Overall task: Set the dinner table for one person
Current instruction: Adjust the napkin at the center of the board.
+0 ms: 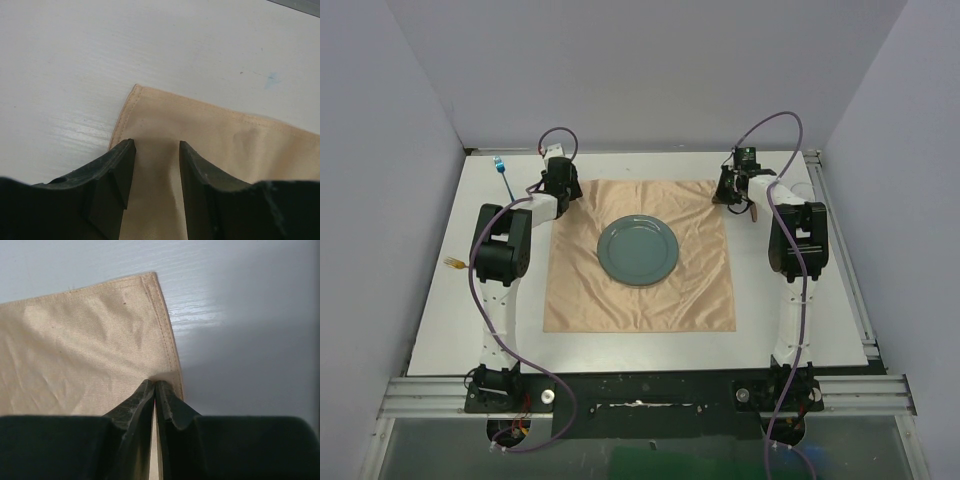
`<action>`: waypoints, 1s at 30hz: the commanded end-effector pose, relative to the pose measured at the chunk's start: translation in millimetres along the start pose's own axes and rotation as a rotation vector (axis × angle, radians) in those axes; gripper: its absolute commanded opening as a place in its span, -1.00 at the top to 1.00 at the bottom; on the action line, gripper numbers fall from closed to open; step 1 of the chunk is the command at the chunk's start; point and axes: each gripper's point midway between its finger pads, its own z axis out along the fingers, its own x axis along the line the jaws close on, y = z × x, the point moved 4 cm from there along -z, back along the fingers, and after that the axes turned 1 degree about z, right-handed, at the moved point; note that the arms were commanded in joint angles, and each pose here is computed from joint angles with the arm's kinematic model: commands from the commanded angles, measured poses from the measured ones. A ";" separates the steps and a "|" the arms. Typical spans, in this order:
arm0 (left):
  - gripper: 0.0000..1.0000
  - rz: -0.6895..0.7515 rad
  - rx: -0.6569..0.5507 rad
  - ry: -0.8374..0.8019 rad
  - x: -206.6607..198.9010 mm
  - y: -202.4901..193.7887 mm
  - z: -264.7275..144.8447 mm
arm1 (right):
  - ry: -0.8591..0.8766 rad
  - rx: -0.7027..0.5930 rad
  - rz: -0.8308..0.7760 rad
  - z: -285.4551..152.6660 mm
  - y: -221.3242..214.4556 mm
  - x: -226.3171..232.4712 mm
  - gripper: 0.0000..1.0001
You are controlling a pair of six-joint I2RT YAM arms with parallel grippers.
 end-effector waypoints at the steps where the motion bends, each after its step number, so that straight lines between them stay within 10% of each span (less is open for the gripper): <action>1: 0.22 0.028 0.075 -0.005 0.7 -10.3 -8.5 | -0.119 0.019 -0.007 -1.7 -2.4 -19.3 0.82; 30: 0.22 0.048 0.097 -0.017 -12.2 -12.4 -9.1 | -0.180 0.007 0.023 -7.9 9.3 -49.6 0.82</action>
